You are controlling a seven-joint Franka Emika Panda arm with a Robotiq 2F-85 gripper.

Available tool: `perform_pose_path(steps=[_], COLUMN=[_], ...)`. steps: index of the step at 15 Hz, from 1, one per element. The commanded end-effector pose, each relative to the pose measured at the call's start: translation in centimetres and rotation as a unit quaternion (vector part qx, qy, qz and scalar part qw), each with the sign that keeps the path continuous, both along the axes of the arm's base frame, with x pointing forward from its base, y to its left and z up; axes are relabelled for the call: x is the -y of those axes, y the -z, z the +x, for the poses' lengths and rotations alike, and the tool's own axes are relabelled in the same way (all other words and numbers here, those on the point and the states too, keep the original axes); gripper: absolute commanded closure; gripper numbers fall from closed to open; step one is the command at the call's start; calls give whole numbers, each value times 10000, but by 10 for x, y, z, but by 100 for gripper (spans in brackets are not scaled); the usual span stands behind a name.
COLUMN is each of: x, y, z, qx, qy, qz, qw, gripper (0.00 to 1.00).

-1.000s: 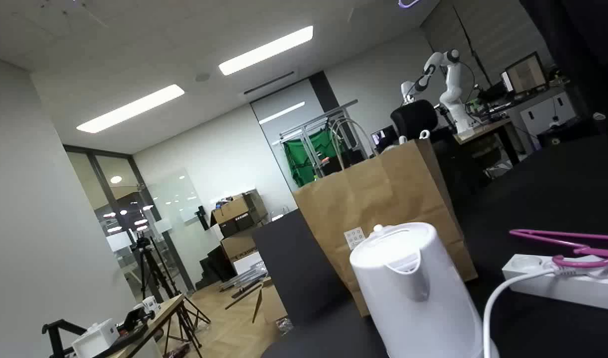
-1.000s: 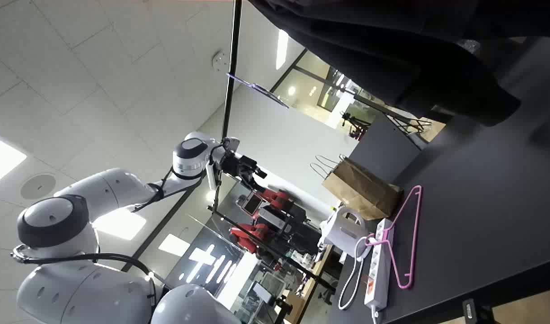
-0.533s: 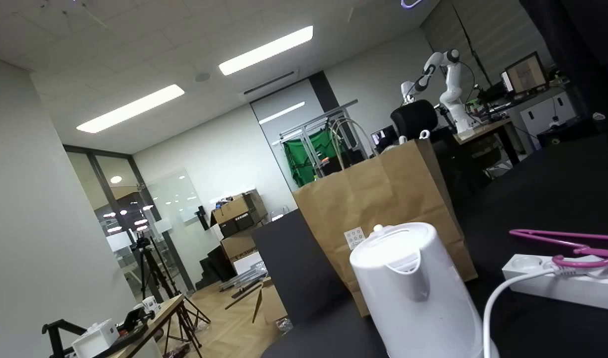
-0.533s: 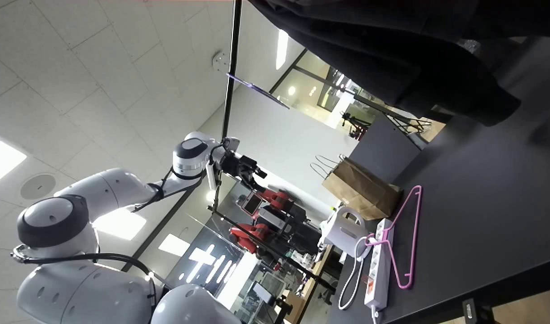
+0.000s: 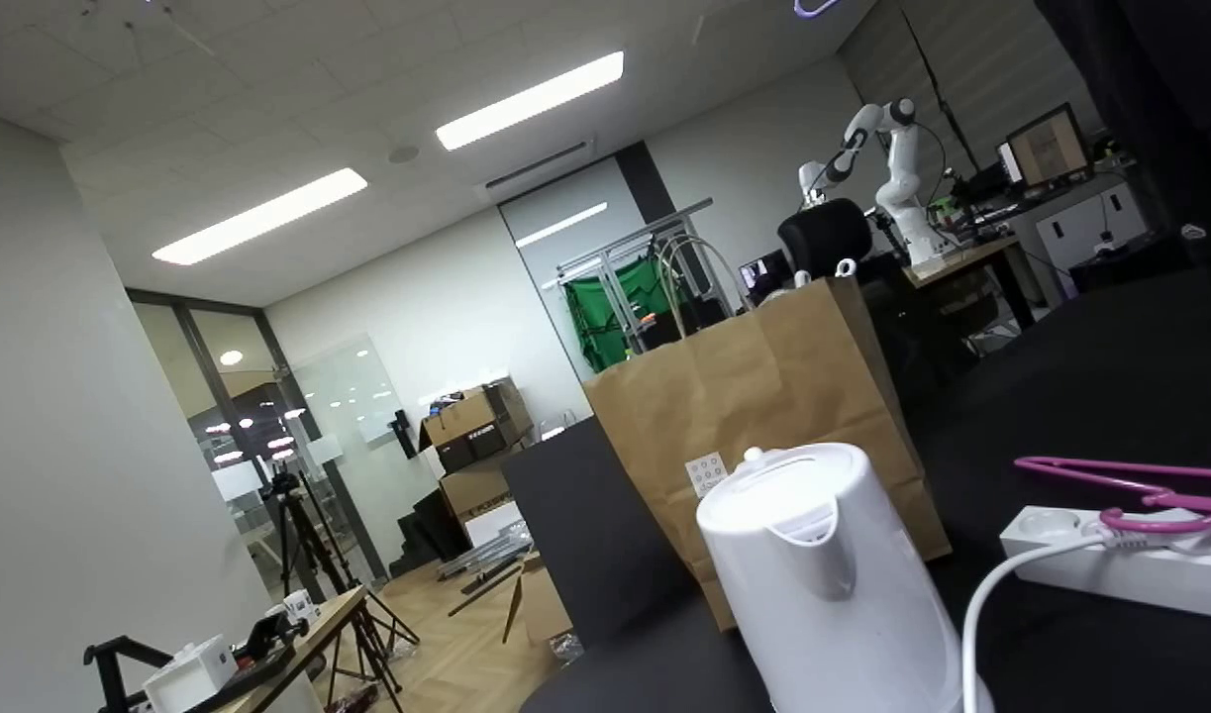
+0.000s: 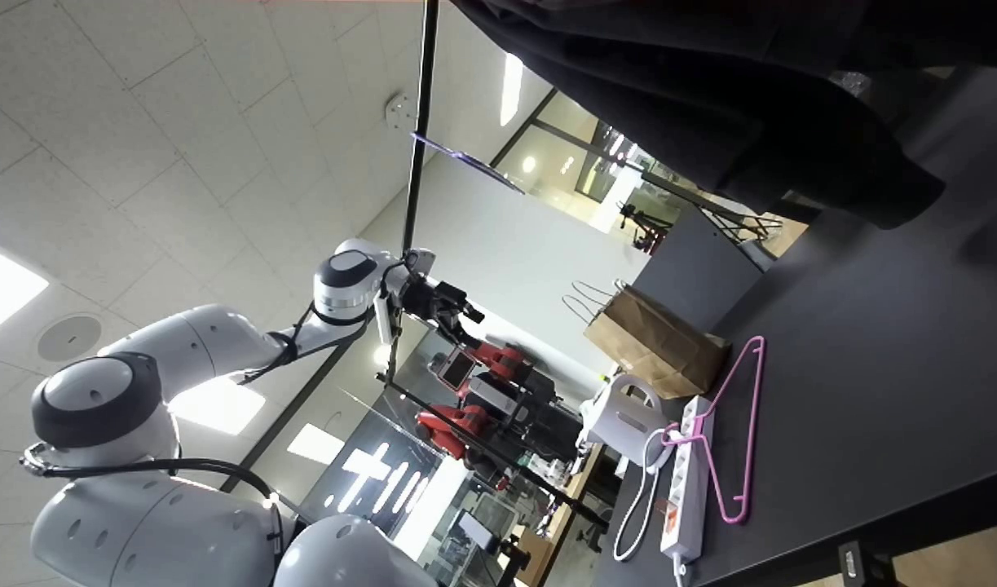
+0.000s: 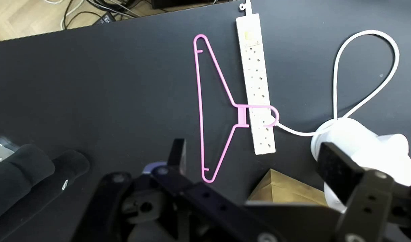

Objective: Pick up the clothing hanger from the table and hang it on the metallic object

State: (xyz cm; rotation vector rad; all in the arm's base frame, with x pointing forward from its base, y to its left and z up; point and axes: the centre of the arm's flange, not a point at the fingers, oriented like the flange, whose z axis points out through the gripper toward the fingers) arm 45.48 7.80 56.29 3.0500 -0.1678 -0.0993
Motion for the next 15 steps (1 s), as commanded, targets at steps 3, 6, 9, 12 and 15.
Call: perform_pose_path(steps=[3, 6, 9, 12, 15], x=[36, 72, 95, 94, 93], y=[69, 127, 192, 191, 197], z=[-4, -16, -35, -37, -37], qx=[-335, -522, -1442, -1374, -1455], qy=[-1210, -2026, -2033, -2026, -2036], qz=[495, 727, 1011, 1031, 1048], qw=[9909, 9752, 9631, 9641, 9625], gripper=[0, 0, 0, 0, 0])
